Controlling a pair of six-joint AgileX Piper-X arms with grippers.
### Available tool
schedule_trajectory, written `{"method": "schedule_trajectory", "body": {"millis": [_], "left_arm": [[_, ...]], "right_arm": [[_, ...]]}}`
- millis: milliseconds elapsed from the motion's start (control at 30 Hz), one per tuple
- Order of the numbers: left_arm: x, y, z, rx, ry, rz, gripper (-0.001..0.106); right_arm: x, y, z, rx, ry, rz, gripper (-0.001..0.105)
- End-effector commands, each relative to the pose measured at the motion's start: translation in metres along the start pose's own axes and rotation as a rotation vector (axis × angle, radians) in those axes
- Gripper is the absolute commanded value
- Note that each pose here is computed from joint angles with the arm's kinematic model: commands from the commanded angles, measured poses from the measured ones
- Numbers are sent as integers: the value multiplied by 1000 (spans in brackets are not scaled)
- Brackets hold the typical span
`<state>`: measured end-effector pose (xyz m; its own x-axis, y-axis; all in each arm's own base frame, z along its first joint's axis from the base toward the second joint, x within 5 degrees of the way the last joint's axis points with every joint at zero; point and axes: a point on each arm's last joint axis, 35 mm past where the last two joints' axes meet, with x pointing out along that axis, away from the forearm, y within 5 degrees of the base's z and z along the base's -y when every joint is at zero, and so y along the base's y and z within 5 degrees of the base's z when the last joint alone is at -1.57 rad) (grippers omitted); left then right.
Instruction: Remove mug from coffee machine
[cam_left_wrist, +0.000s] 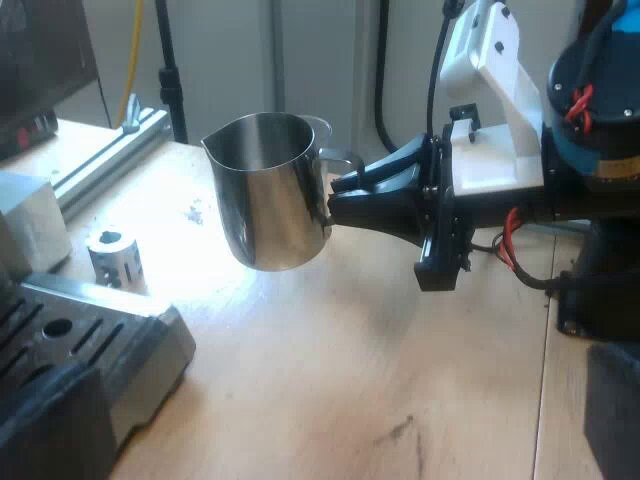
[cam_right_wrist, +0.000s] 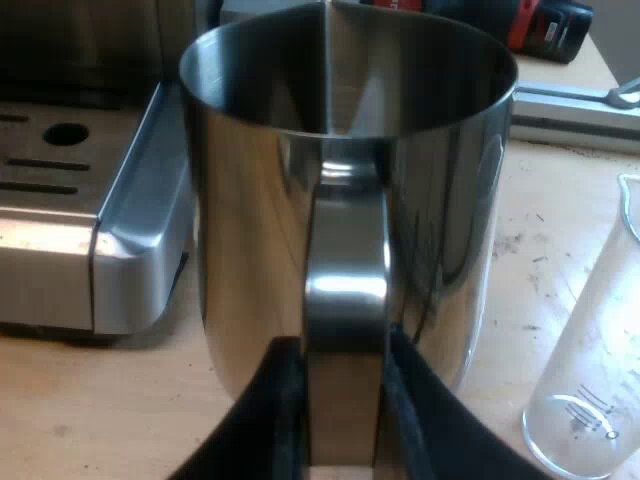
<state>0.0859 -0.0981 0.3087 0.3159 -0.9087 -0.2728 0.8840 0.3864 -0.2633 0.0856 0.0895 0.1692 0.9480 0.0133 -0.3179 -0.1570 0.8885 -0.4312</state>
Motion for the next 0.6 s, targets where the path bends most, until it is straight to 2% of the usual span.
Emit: {"method": "schedule_trajectory", "body": {"millis": [33,167,300,600], "left_arm": [[6,2,2,-9,8,-1,98],[13,7,-1,-28,42,27,98],[15,12,-2,-29,41,115,98],[15,12,-3,-32,49,118,98]], "right_arm": [[3,3,0,15,-22,-23,0],[9,8,-8,6,-14,-99,0],[14,16,-16,16,-20,-107,0],[24,28,-32,8,-10,-112,0]]}}
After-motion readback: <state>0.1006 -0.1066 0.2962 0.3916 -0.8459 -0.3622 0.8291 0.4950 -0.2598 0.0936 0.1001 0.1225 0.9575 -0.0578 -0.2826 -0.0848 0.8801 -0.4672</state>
